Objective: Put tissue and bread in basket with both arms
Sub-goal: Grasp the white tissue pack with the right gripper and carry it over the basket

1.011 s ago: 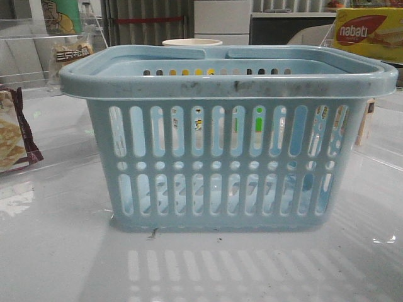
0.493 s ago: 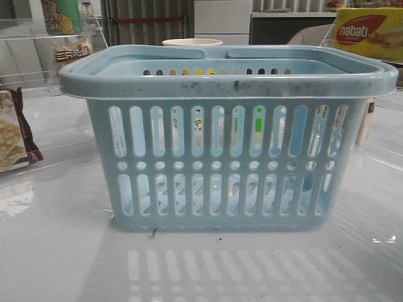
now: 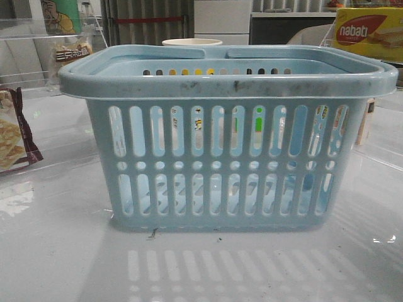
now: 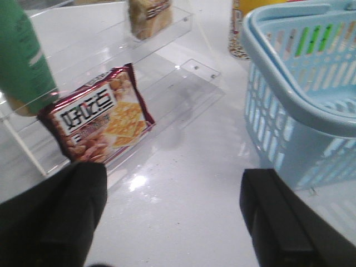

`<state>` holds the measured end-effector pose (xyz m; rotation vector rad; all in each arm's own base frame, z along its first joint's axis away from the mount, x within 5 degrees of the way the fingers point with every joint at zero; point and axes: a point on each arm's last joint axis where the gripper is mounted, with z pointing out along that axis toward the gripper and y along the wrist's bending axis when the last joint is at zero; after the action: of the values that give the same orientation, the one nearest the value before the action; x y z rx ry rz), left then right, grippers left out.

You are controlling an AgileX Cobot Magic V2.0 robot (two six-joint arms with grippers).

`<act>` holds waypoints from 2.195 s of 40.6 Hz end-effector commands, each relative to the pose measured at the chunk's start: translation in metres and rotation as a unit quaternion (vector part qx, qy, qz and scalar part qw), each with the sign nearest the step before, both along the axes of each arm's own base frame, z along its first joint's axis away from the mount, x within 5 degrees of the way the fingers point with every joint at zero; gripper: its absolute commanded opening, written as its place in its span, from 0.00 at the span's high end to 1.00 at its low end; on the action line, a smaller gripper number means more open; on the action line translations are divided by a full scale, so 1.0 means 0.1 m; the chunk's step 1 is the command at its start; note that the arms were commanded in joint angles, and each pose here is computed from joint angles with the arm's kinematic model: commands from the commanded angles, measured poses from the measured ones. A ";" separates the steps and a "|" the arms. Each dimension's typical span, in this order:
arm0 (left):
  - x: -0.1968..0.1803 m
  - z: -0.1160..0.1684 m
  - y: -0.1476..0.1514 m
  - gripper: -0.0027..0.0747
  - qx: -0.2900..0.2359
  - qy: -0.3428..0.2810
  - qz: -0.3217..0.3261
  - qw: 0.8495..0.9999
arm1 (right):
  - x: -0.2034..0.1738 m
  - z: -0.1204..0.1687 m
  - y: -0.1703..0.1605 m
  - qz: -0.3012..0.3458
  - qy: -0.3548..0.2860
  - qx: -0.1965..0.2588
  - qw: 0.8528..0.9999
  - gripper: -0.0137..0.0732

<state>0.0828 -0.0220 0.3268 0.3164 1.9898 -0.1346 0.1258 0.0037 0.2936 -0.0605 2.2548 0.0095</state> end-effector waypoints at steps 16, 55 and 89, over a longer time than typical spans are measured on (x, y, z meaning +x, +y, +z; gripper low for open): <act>-0.05 0.15 -0.22 0.24 -0.003 -0.055 -0.135 0.989 | 1.09 0.60 -0.41 -0.099 -0.015 0.004 0.995 0.22; -0.05 0.15 -0.22 0.24 -0.003 -0.054 -0.135 0.989 | 2.71 0.14 -0.87 -0.098 0.037 -0.077 0.991 0.31; -0.05 0.15 -0.22 0.24 -0.003 -0.054 -0.135 0.989 | 2.09 1.14 -0.13 -0.024 -0.076 -0.058 0.995 0.62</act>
<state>0.0747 -0.0425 0.3274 0.6047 1.9231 -0.2759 0.3569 -0.0270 0.3590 -0.0254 2.2782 -0.1796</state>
